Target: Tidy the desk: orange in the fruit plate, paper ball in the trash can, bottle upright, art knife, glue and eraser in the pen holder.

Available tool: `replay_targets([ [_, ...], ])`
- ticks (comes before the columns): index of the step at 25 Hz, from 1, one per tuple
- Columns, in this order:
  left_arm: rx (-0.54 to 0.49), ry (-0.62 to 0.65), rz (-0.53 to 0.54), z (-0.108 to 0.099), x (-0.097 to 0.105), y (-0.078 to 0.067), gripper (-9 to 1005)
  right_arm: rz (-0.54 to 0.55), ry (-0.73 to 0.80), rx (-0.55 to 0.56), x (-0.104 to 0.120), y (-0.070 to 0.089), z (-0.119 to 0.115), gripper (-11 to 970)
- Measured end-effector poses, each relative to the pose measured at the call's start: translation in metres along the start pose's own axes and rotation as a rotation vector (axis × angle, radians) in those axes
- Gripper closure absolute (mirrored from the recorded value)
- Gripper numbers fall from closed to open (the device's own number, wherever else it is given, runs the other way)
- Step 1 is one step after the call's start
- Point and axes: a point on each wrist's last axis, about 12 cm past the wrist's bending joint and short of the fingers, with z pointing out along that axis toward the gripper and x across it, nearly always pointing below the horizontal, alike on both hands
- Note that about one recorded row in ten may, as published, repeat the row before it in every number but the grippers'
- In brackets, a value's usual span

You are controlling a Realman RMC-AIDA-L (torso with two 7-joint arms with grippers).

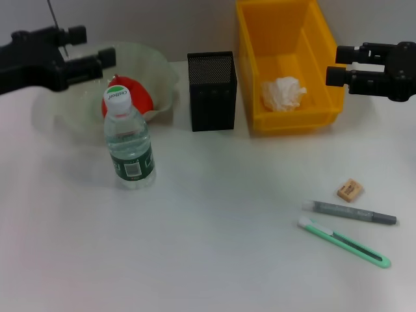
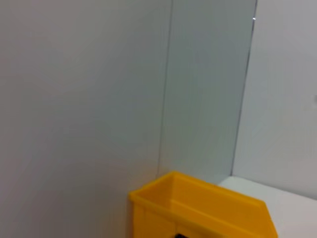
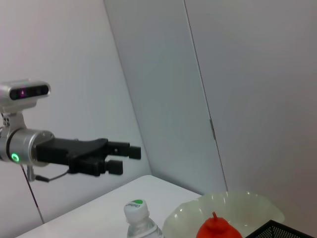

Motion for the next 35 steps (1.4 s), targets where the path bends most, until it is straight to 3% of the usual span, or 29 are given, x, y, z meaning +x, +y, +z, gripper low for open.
replay_targets([
  [14, 0.042, 0.004, -0.024, -0.003, 0.020, 0.004, 271, 0.000, 0.002, 0.002, 0.001, -0.001, 0.002, 308],
  [23, 0.057, -0.006, -0.019, -0.002, 0.019, 0.004, 271, 0.026, 0.010, 0.006, 0.001, -0.002, 0.003, 308],
  [29, 0.054, -0.009, -0.011, -0.002, 0.018, 0.005, 271, 0.092, 0.121, 0.039, -0.006, -0.003, 0.008, 308],
  [35, 0.058, -0.036, 0.032, 0.006, 0.009, 0.006, 271, 0.139, 0.339, 0.073, -0.023, -0.001, 0.030, 308],
])
